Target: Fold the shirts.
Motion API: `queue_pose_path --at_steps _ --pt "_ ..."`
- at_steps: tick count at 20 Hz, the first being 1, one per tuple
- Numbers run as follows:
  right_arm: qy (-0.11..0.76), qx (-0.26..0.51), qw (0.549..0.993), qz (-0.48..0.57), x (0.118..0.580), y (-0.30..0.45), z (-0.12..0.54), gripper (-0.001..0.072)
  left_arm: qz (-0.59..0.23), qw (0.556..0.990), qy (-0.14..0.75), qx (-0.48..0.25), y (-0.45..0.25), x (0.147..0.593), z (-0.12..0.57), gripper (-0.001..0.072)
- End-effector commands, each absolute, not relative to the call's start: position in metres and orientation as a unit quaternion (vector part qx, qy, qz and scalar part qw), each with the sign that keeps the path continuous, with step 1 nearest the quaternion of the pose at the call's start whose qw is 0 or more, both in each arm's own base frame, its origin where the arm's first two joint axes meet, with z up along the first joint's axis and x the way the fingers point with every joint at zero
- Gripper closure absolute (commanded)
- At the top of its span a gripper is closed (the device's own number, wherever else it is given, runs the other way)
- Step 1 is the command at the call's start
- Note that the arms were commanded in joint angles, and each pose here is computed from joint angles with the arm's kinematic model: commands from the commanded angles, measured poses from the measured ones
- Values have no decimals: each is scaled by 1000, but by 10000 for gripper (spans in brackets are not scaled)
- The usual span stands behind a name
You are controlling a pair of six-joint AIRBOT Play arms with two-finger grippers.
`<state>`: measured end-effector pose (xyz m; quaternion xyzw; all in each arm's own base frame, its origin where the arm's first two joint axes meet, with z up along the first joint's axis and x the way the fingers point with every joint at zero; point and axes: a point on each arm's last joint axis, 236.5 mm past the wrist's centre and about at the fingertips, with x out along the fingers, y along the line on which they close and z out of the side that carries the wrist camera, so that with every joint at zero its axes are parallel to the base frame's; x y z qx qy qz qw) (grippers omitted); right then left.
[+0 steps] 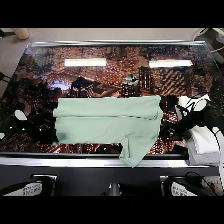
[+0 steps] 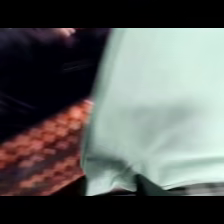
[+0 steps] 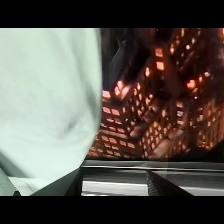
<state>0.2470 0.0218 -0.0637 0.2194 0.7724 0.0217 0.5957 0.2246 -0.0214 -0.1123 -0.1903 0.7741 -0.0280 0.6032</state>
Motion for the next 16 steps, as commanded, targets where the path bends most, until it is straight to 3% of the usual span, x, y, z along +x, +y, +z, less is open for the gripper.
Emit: queue_pose_path --at_steps 1,2,3,10,12,13,14,16 --pt "781 219 583 47 236 38 -69 278 -24 622 752 -217 -29 237 -117 633" --pt "788 211 575 54 227 46 -76 273 -25 625 748 -222 -30 239 -117 681" --pt "792 200 572 67 220 58 -85 211 -25 627 746 -224 -31 241 -116 681" --pt "758 271 589 70 218 99 -120 238 -27 637 738 -222 -30 244 -111 682" --pt "752 288 590 66 219 103 -123 413 -27 637 738 -222 -30 244 -111 682" --pt "751 288 590 67 220 103 -122 630 -28 638 737 -221 -30 245 -111 682" --pt "750 288 591 72 223 103 -117 693 -36 644 734 -213 -30 247 -108 682" --pt "738 266 610 109 241 104 -90 694 -54 684 702 -190 -25 270 -86 683"
